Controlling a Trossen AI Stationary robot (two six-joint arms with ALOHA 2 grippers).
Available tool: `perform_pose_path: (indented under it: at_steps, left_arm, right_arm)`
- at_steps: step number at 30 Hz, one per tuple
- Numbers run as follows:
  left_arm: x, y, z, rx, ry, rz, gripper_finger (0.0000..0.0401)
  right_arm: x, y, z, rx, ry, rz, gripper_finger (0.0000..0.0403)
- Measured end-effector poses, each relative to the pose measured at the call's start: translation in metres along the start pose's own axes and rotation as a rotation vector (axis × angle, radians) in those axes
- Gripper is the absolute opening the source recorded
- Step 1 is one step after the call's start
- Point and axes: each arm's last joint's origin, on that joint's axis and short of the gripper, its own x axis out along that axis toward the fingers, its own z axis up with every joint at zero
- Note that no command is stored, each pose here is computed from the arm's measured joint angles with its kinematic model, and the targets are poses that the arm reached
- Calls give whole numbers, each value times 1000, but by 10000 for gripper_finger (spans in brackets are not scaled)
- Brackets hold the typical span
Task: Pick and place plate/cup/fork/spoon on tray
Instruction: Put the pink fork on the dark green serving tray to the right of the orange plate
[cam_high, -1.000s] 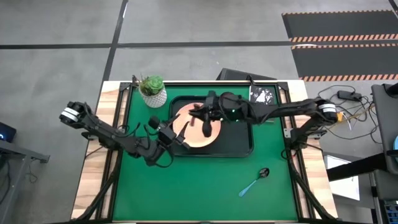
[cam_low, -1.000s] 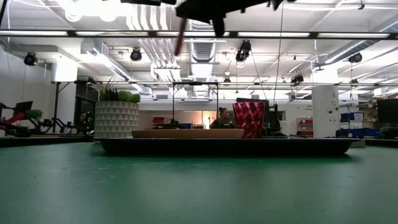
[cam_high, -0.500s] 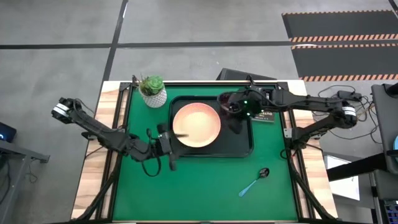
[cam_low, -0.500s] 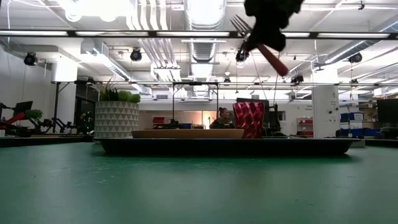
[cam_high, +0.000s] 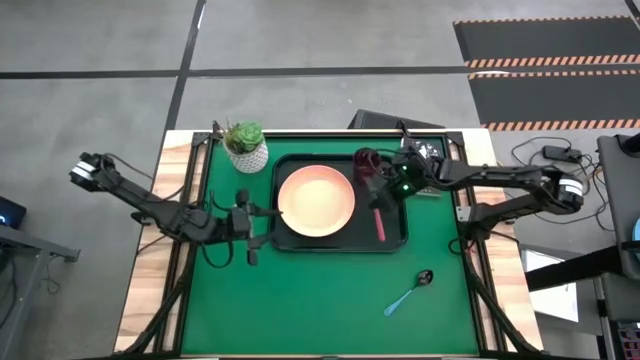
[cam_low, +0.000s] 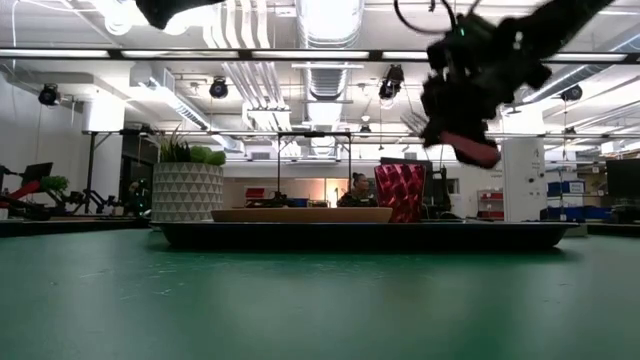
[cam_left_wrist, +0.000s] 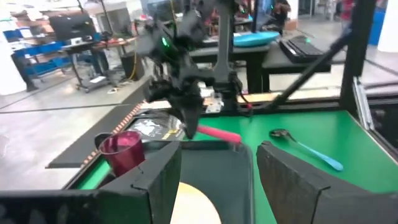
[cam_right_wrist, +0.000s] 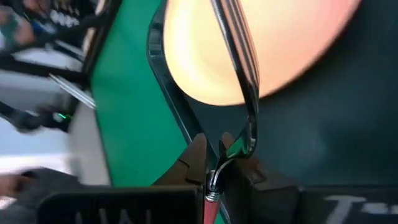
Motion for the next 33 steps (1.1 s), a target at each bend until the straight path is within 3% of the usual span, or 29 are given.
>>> perform_pose_path:
  at_steps: [4,11,17,33]
  left_arm:
    - [-8,6,-6,-24,-33,15,189]
    - [-17,16,0,-59,-75,100,190]
    - [-22,20,1,-75,-92,109,190]
    - [-23,21,-2,-80,-89,118,190]
  right_arm:
    - [3,-30,-10,173,3,47,14]
    - [-3,-71,-27,357,-24,-46,14]
    - [1,-83,-31,348,-34,-111,20]
    - [5,-91,-29,301,-95,-219,87]
